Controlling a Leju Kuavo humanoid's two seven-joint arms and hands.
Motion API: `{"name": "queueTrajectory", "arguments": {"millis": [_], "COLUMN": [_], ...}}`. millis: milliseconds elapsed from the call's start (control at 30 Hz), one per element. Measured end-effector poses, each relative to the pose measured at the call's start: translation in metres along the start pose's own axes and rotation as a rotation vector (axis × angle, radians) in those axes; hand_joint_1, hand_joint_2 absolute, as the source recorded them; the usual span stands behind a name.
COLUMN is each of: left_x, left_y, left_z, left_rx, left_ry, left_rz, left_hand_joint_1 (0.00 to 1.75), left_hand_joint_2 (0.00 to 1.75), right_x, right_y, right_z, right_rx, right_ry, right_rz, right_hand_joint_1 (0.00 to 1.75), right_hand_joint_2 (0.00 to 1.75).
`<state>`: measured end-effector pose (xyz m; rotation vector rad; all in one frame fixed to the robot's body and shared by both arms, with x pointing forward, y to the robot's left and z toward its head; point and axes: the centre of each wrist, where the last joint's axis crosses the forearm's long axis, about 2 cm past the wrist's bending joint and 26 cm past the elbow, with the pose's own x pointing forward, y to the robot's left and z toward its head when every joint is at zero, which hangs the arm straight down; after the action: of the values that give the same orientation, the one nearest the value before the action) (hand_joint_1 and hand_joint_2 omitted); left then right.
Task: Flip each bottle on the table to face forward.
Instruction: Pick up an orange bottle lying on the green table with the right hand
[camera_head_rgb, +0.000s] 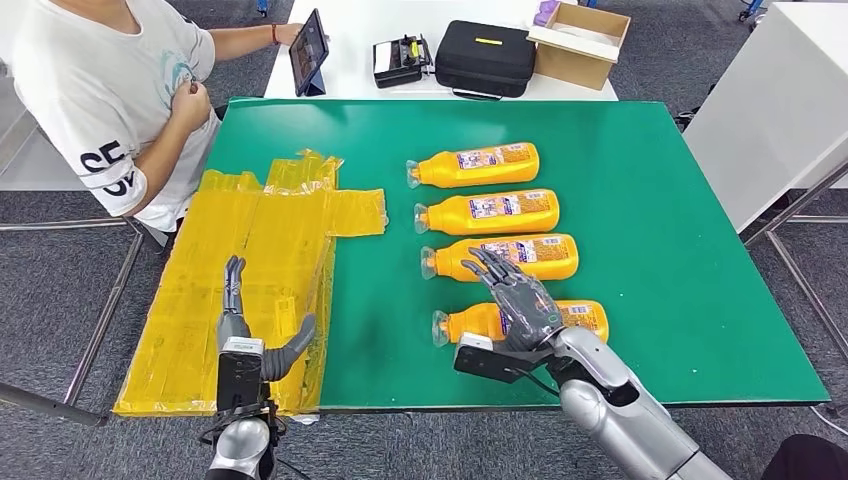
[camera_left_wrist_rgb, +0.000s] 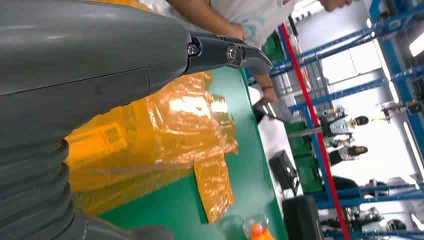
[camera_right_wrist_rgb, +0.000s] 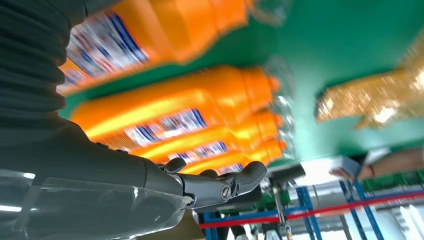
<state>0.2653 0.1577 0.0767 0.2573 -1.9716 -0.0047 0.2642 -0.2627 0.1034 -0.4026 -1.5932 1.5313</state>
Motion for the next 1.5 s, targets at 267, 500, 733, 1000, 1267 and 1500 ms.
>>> {"name": "queueTrajectory", "arguments": {"millis": [267, 500, 733, 1000, 1267, 1500], "left_x": [0.000, -0.001, -0.003, -0.003, -0.003, -0.002], "left_y": [-0.003, -0.004, -0.004, -0.004, -0.004, -0.004], "left_z": [0.000, 0.001, 0.003, 0.004, 0.004, 0.005], "left_rx": [-0.034, -0.039, -0.039, -0.039, -0.039, -0.016], "left_ry": [0.054, 0.058, 0.069, 0.072, 0.072, 0.056], "left_rz": [0.109, 0.113, 0.106, 0.107, 0.106, 0.019], "left_hand_joint_1": [0.00, 0.00, 0.00, 0.00, 0.00, 0.00], "left_hand_joint_2": [1.75, 1.75, 1.75, 1.75, 1.75, 1.75], "right_x": [-0.003, -0.008, -0.017, -0.024, -0.024, -0.041], "right_y": [0.017, 0.015, 0.007, 0.002, 0.002, 0.001], "right_z": [0.029, 0.038, 0.041, 0.041, 0.041, 0.039], "right_rx": [0.076, 0.085, 0.050, 0.029, 0.029, 0.052], "right_ry": [0.038, 0.070, 0.139, 0.171, 0.173, 0.253], "right_rz": [0.010, -0.008, 0.034, 0.038, 0.036, -0.010], "right_hand_joint_1": [0.00, 0.00, 0.00, 0.00, 0.00, 0.00], "right_hand_joint_2": [1.75, 1.75, 1.75, 1.75, 1.75, 1.75]}}
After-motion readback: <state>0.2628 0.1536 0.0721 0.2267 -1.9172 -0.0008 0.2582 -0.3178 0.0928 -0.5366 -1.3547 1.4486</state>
